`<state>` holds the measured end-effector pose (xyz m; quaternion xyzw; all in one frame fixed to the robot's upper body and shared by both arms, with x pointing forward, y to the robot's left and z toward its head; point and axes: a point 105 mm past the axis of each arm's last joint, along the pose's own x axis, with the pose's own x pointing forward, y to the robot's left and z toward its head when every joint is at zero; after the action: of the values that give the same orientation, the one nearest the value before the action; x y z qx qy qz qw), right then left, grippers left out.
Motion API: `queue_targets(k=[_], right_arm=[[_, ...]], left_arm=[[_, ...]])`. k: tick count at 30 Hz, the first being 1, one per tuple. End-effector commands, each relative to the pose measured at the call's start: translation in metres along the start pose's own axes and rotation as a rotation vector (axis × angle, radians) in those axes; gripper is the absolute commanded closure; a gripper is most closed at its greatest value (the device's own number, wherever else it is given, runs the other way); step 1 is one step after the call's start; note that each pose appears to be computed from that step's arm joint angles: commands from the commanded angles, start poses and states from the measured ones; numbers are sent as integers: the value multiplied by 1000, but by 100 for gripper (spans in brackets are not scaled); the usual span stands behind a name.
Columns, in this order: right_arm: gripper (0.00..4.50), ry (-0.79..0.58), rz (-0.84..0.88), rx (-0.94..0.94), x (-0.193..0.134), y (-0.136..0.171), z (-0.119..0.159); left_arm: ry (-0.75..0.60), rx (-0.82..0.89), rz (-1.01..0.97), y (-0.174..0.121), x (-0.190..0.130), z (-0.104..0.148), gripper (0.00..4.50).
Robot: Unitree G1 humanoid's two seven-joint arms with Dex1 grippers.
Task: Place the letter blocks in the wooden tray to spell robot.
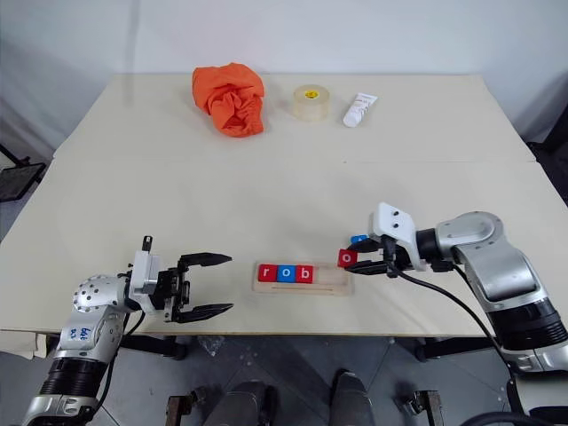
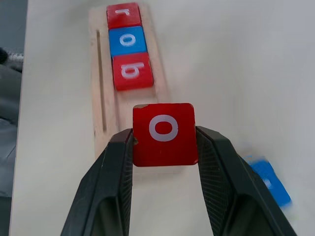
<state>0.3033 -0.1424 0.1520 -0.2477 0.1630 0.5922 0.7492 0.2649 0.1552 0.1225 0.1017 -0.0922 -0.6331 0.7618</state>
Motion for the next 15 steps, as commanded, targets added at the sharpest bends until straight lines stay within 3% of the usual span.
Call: queue_targets(k=[1,15], right_arm=[[306,28,33,-40,12,6,8],[306,39,67,-59,38,8,7]], left_arm=[[-26,37,13,3,-1,8,0],[-30,39,44,0,-1,9,0]])
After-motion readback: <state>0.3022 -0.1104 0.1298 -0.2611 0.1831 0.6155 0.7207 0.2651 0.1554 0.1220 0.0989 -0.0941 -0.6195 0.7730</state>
